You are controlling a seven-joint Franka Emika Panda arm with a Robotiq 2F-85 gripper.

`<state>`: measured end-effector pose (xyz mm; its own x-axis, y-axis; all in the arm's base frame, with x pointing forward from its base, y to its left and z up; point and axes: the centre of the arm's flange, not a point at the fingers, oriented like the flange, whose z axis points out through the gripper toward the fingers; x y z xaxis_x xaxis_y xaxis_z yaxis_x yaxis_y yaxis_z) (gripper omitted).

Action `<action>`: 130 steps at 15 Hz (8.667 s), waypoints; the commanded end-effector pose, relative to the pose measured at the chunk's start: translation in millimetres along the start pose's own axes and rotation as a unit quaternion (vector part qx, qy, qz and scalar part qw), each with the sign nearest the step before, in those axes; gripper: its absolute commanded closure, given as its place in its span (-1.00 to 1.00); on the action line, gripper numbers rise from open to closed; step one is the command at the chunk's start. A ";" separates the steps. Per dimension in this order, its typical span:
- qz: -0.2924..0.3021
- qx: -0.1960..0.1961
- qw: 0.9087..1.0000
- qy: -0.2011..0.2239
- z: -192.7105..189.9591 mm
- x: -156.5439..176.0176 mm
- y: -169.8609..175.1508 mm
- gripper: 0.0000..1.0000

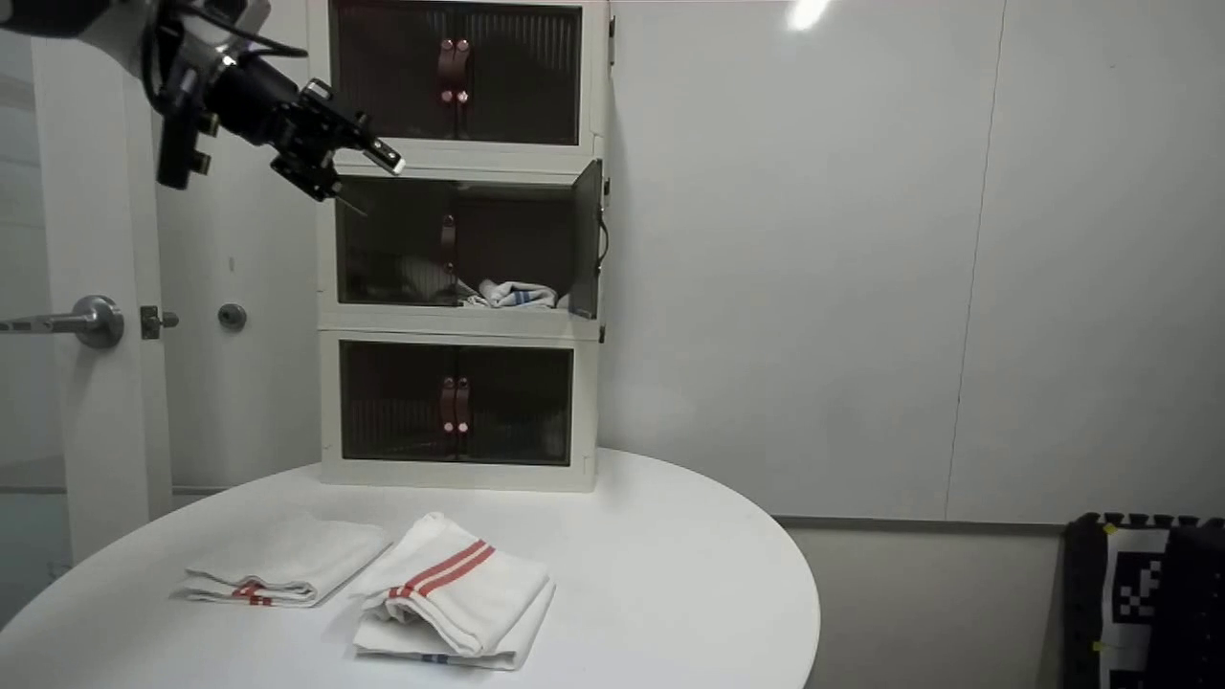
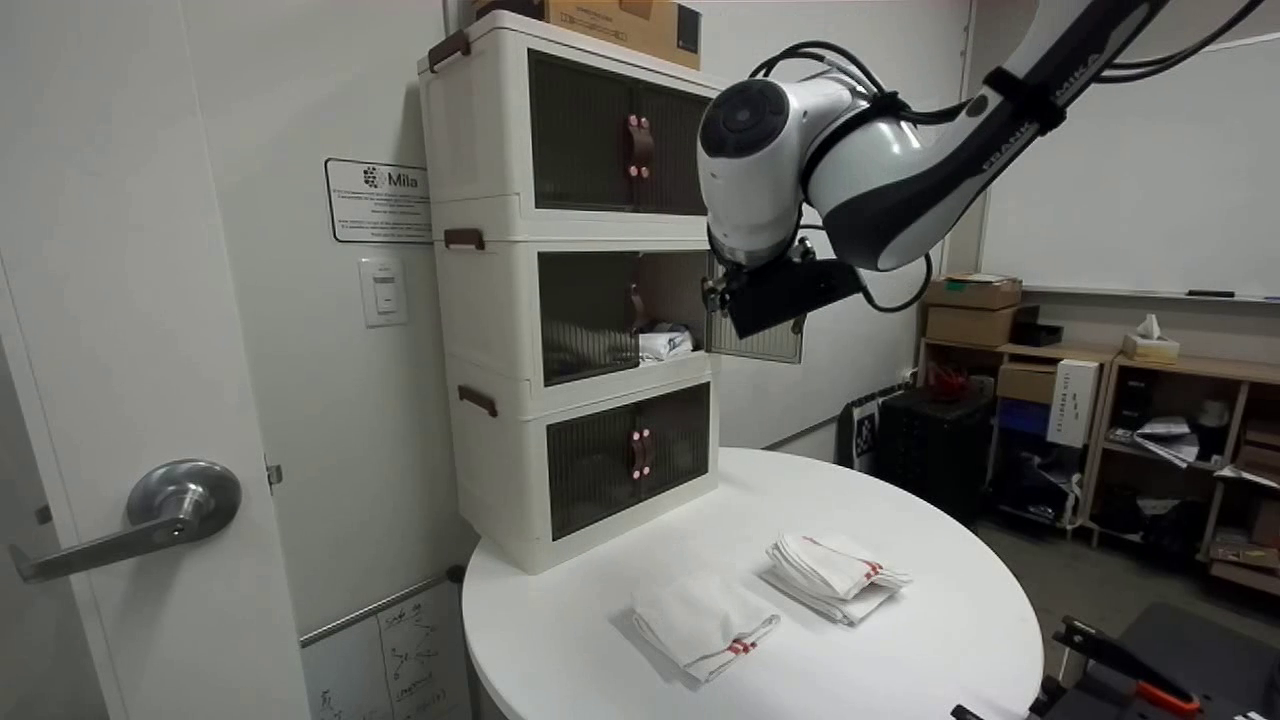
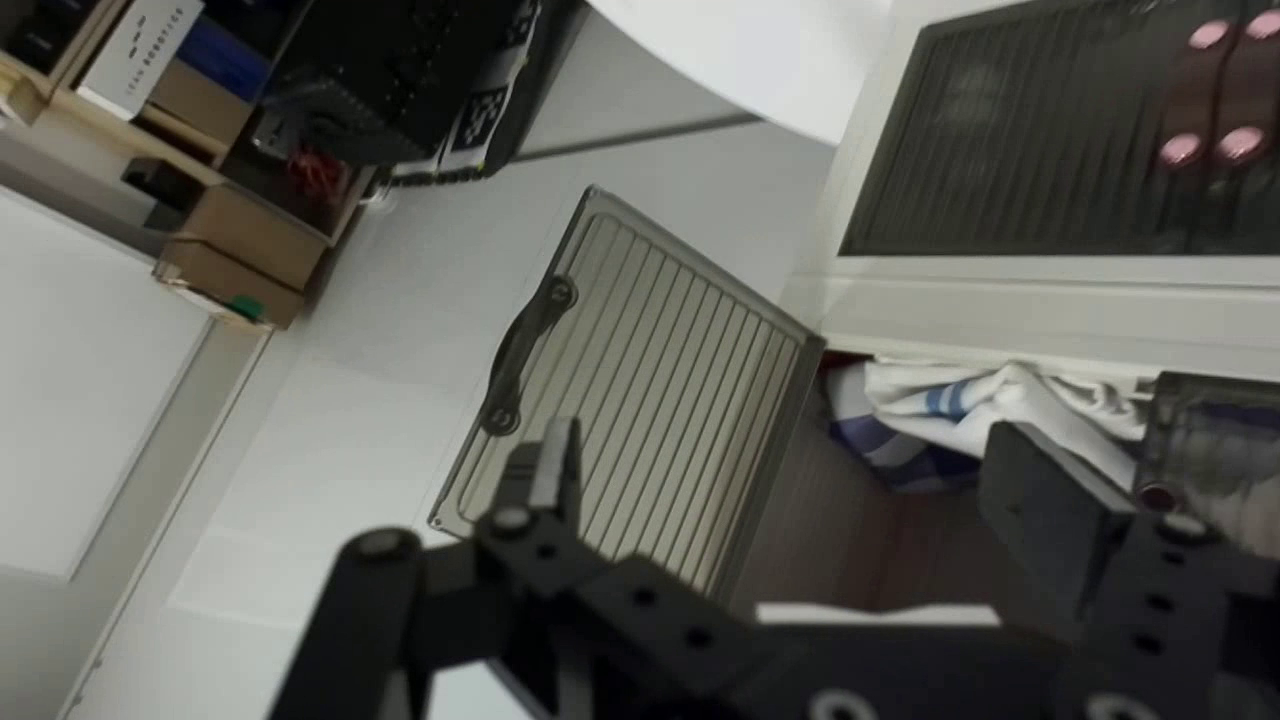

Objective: Open the middle drawer

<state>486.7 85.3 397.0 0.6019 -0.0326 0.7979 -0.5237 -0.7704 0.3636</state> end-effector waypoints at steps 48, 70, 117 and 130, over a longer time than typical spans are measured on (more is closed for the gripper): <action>0.202 0.035 0.962 0.178 151.5 21.4 -148.9 -1.00; 0.227 0.046 0.947 0.224 164.9 47.6 -144.8 -1.00; 0.127 0.277 0.946 -0.115 -57.0 159.3 -43.0 -1.00; 0.124 0.330 0.909 -0.222 -49.1 180.5 -47.0 -1.00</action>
<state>572.6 144.8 534.2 0.6878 -0.4382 0.5787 -0.3568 -0.8984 -0.2563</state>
